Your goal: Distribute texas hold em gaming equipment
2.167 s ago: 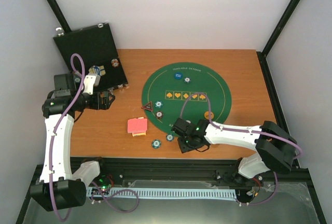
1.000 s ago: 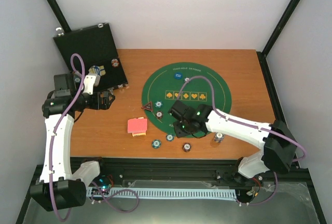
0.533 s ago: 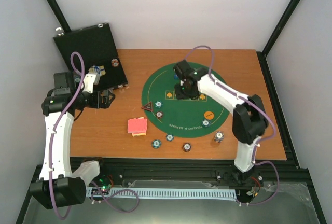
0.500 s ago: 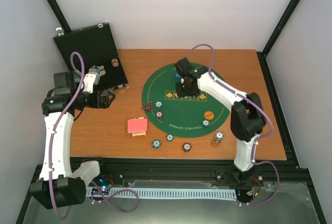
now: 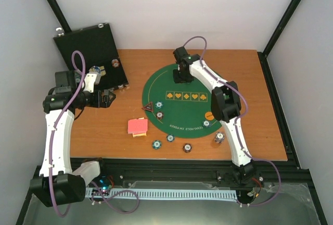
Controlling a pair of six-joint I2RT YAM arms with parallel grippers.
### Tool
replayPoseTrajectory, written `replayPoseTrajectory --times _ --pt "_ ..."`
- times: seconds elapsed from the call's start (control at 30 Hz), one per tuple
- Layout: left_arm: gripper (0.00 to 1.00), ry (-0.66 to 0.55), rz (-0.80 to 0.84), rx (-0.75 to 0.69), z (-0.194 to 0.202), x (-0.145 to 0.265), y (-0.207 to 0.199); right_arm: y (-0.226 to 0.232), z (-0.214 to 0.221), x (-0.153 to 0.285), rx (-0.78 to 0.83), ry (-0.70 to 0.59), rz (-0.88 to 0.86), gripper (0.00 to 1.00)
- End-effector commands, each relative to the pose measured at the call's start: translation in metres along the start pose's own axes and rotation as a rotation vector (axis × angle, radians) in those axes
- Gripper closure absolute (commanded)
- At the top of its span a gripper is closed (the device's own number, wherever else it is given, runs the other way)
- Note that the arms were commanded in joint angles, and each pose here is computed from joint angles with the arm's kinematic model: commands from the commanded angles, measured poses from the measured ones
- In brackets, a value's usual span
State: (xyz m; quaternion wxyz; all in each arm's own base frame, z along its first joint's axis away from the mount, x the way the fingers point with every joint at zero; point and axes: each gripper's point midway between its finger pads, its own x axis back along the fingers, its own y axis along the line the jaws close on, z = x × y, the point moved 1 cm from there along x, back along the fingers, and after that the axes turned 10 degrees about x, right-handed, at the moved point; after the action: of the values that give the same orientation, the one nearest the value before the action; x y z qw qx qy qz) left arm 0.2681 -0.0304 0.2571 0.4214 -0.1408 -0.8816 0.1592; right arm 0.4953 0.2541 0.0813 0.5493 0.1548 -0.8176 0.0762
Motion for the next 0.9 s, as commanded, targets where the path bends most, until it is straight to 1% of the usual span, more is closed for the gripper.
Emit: replayPoseTrajectory --times 0.0,0.17,0.3,0.53,0.7,0.8,0.87 --pt "0.0 -0.029 0.004 -0.018 -0.011 0.003 -0.001 0.007 0.011 -0.021 0.008 0.052 -0.03 0.78" --pt "0.0 -0.031 0.015 -0.017 -0.013 0.003 -0.003 0.006 0.036 -0.046 -0.008 0.108 -0.035 0.78" --pt "0.0 -0.029 0.011 -0.02 -0.012 0.003 -0.002 0.005 0.046 -0.053 -0.001 0.13 -0.03 0.77" --pt "0.0 -0.024 0.01 -0.019 -0.01 -0.001 0.0 0.005 0.044 -0.054 -0.001 0.122 -0.029 0.73" --pt "0.0 -0.011 0.0 -0.015 -0.011 -0.004 0.003 0.006 0.047 -0.058 0.01 0.128 -0.027 0.72" --pt "0.0 -0.015 -0.011 -0.024 -0.012 -0.004 0.005 0.007 0.051 -0.061 0.027 0.141 -0.016 0.66" --pt "0.0 -0.014 -0.02 -0.027 -0.012 -0.005 0.007 0.008 0.052 -0.06 0.034 0.141 -0.002 0.57"
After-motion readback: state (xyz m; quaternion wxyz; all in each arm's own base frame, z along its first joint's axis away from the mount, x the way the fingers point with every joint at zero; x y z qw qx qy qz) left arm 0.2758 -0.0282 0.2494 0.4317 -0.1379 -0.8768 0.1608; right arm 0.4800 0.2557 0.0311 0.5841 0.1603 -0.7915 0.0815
